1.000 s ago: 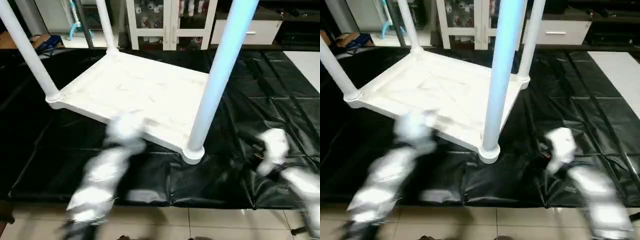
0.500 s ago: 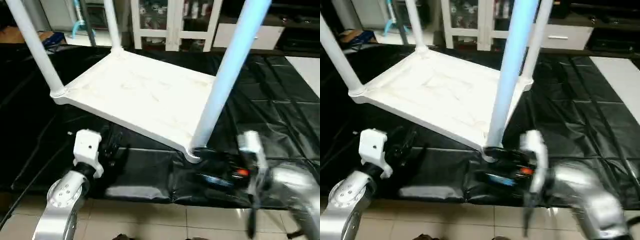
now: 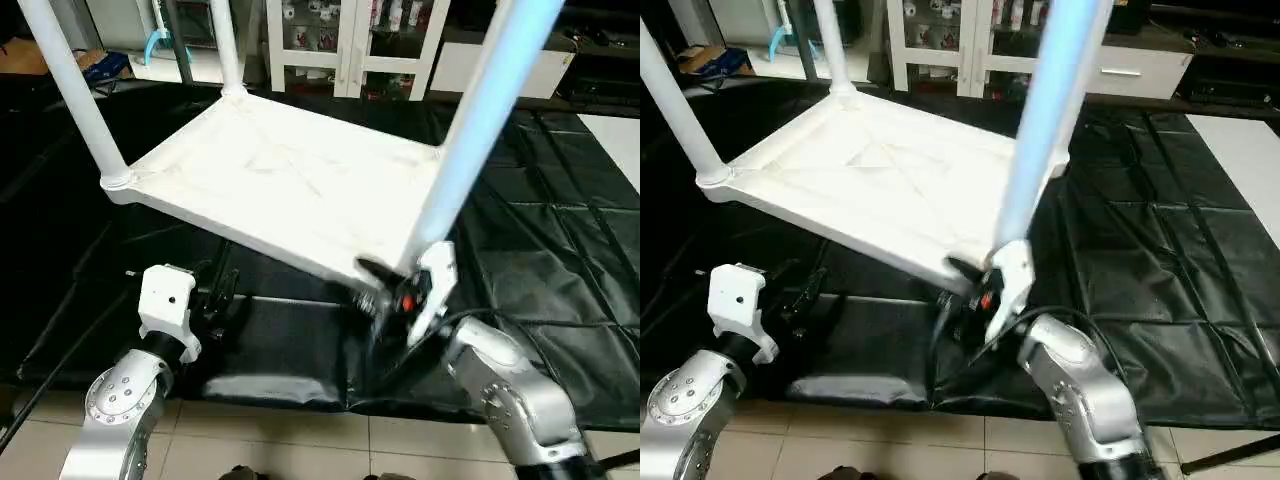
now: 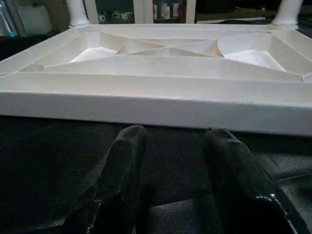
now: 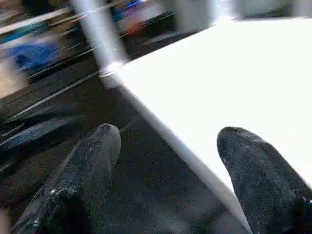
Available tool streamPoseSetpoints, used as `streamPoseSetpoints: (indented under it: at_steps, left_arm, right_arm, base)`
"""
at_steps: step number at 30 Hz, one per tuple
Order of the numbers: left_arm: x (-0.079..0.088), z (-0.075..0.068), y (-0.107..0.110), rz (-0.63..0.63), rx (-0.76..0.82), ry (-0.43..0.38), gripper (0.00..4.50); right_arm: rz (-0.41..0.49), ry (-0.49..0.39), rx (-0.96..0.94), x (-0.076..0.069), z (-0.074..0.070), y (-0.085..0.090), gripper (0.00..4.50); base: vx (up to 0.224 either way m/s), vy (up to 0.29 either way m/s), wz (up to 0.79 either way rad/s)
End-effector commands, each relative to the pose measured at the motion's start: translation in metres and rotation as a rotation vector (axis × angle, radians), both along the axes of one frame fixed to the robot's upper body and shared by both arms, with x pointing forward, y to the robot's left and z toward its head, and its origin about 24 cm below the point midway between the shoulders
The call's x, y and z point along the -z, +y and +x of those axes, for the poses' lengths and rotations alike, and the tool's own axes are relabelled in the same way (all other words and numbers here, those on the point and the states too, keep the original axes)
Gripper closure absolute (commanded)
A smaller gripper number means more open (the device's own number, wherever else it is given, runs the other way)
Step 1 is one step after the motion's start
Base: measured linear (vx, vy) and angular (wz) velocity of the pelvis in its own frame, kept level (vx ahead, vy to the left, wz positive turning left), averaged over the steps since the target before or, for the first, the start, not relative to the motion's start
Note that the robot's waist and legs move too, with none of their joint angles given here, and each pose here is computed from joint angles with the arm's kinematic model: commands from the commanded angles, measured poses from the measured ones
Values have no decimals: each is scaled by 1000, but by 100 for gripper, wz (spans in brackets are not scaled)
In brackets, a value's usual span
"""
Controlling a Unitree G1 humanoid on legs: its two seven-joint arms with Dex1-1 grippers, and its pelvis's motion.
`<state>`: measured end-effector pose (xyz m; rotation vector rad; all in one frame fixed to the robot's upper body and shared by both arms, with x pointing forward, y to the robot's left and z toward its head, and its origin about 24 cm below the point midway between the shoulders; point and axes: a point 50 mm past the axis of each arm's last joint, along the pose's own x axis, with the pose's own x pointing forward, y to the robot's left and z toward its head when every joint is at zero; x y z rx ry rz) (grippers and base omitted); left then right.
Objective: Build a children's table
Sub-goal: Rotate leg to tighten
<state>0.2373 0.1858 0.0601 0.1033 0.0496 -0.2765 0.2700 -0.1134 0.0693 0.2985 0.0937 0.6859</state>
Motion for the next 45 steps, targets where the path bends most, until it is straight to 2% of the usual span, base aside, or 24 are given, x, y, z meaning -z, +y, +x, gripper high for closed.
streamPoseSetpoints:
  at_steps: [1,3,4,8,15,17,18,20,23,25,27,28,32,34,35,37,38,39,40,41,44,45]
  left_arm:
    - [-4,-1,-5,-2,19,-14,228]
    - [-5,-1,-6,-5,23,-16,228]
    - [-5,-1,-7,-9,25,-17,228]
    - [-5,-1,-8,-10,24,-20,228]
    - [-5,1,-4,2,3,-27,228]
    - [-5,2,-3,4,-1,-28,228]
    - [-7,3,-3,9,1,-32,228]
    - [-8,3,-5,2,14,-34,228]
    - [-10,5,-12,7,66,-38,228]
    - [-11,6,-12,6,58,-46,228]
    - [-15,8,-4,-34,-30,-73,228]
    - [-16,8,0,-52,-67,-86,209]
    - [-26,-6,18,-133,-271,-200,190]
    - [-26,-22,18,-157,-314,-237,169]
    - [-26,-28,18,-163,-329,-247,159]
    - [-25,-32,18,-149,-344,-244,158]
    - [-25,-33,19,-141,-357,-242,152]
    - [-25,-32,20,-134,-370,-239,125]
    - [-25,-31,22,-126,-384,-236,125]
    - [-26,-28,26,-117,-410,-234,120]
    - [-30,-20,29,-115,-395,-232,100]
    - [-32,-15,30,-110,-383,-231,78]
  right_arm:
    - [-12,3,217,1,10,-32,92]
    - [-11,7,298,2,12,-42,92]
    - [-18,14,421,4,15,-59,92]
    - [-53,27,673,5,23,-103,92]
    - [-125,-30,782,-11,39,-146,92]
    - [-136,-33,776,-12,41,-148,92]
    - [-223,-71,590,-13,43,-132,92]
    - [-283,-98,396,-11,39,-111,92]
    - [-226,-121,222,-11,34,-81,92]
    - [-220,-131,203,-12,34,-76,92]
    - [-223,-166,191,-13,33,-71,92]
    - [-223,-177,193,-14,32,-69,92]
    - [-218,-234,354,-17,29,-86,92]
    - [-183,-270,529,-22,24,-108,92]
    - [-176,-289,588,-24,21,-116,66]
    - [-184,-323,606,-28,17,-120,59]
    - [-178,-336,624,-30,15,-122,59]
    - [-180,-346,641,-31,14,-124,41]
    - [-182,-356,658,-33,14,-127,41]
    - [-179,-381,723,-39,14,-135,19]
    - [-174,-403,793,-45,17,-144,8]
    - [-176,-417,821,-50,19,-149,1]
  base:
    - [0,0,0]
    - [0,0,0]
    - [0,0,0]
    - [0,0,0]
    - [0,0,0]
    - [0,0,0]
    - [0,0,0]
    - [0,0,0]
    - [0,0,0]
    - [0,0,0]
    - [0,0,0]
    - [0,0,0]
    - [0,0,0]
    - [0,0,0]
    - [0,0,0]
    - [0,0,0]
    - [0,0,0]
    - [0,0,0]
    - [0,0,0]
    - [0,0,0]
    - [0,0,0]
    - [0,0,0]
